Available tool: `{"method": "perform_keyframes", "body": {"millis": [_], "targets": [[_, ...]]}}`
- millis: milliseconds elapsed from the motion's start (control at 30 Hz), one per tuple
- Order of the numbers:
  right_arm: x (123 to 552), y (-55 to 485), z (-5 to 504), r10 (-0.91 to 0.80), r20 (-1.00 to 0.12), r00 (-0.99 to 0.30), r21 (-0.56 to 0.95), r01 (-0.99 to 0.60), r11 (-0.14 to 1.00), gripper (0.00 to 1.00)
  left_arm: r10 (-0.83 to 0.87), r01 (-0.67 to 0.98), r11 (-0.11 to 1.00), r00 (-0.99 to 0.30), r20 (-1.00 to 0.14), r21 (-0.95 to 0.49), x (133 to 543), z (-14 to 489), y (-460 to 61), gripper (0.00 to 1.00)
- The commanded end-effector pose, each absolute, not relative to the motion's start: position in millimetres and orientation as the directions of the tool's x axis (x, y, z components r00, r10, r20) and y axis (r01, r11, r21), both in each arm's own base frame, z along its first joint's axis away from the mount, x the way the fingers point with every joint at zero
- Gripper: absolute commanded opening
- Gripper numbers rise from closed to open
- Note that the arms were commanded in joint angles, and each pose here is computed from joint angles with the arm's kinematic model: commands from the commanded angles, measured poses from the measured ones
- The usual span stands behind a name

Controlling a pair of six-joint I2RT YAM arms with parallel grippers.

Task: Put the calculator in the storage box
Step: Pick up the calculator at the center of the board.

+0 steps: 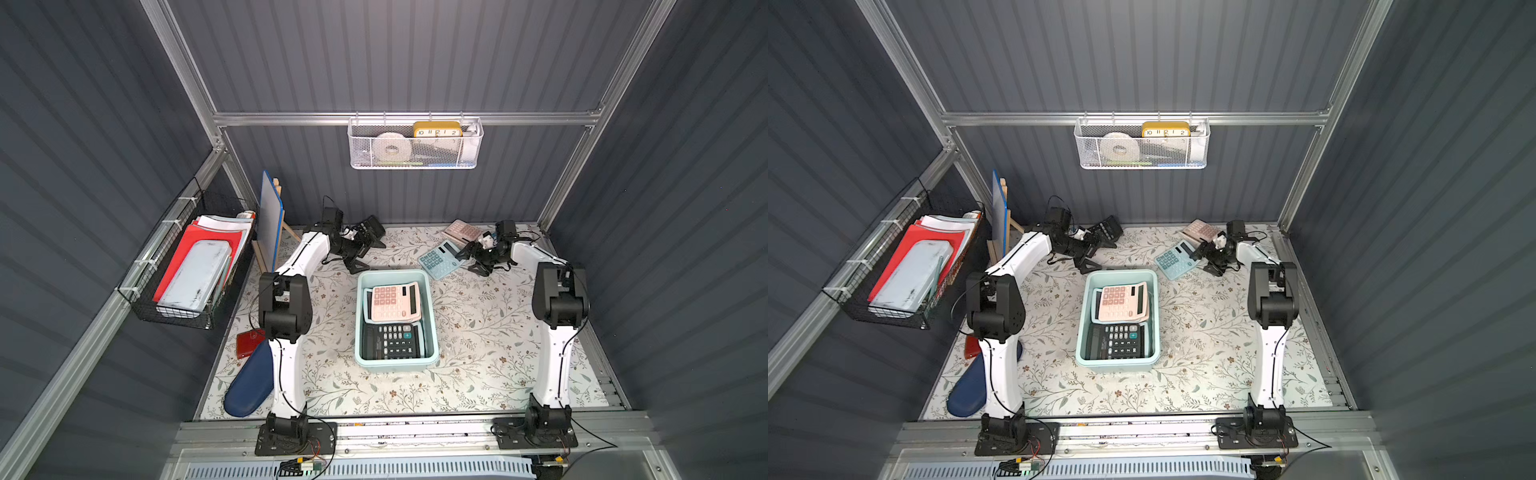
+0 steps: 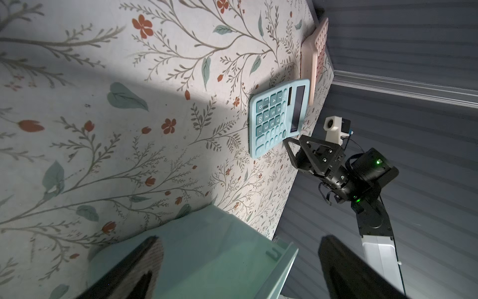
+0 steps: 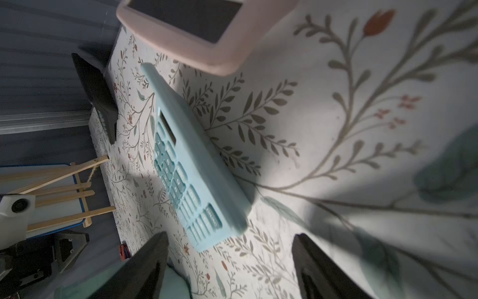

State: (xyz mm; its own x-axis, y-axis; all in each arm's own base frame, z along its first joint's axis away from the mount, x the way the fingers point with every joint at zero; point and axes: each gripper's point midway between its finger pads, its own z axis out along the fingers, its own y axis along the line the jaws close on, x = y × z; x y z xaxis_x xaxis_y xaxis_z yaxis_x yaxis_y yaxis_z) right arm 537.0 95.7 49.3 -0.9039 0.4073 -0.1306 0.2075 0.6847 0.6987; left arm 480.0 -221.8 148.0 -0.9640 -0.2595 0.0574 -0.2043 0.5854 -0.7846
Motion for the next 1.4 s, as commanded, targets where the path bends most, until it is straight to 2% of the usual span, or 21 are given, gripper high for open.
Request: {"method": "perform_keyframes", "body": {"millis": [0, 367, 500, 600, 767, 1067, 1367], "targets": [[544.2, 105.7, 50.0, 0.393, -0.091, -0.915, 0.735, 0.204, 0.647, 0.78, -0.241, -0.171, 0.593, -0.970, 0.030, -0.787, 470.3, 166.2, -220.3, 0.99], [552.1, 117.8, 44.9, 0.369, -0.080, -0.926, 0.756, 0.185, 0.628, 0.70, -0.253, -0.179, 0.598, -0.967, 0.028, -0.782, 472.5, 168.9, -218.9, 0.99], [554.9, 110.9, 39.1, 0.375, -0.094, -0.922, 0.718, 0.198, 0.667, 0.69, -0.252, -0.179, 0.601, -0.967, 0.028, -0.779, 471.3, 170.4, -218.6, 0.99], [557.7, 100.6, 30.2, 0.383, -0.100, -0.918, 0.659, 0.228, 0.717, 0.73, -0.254, -0.179, 0.604, -0.967, 0.025, -0.777, 470.6, 172.1, -217.9, 0.99], [565.5, 103.6, 30.8, 0.387, -0.096, -0.917, 0.672, 0.227, 0.705, 0.69, -0.257, -0.177, 0.605, -0.966, 0.020, -0.777, 468.7, 175.8, -217.1, 0.99], [552.6, 117.3, 41.2, 0.367, -0.093, -0.926, 0.709, 0.197, 0.677, 0.46, -0.270, -0.178, 0.602, -0.963, 0.011, -0.778, 461.8, 179.4, -215.4, 0.99], [529.0, 121.7, 72.9, 0.400, -0.135, -0.907, 0.739, 0.177, 0.650, 0.14, -0.277, -0.165, 0.599, -0.961, -0.009, -0.784, 450.5, 187.0, -212.5, 0.99]]}}
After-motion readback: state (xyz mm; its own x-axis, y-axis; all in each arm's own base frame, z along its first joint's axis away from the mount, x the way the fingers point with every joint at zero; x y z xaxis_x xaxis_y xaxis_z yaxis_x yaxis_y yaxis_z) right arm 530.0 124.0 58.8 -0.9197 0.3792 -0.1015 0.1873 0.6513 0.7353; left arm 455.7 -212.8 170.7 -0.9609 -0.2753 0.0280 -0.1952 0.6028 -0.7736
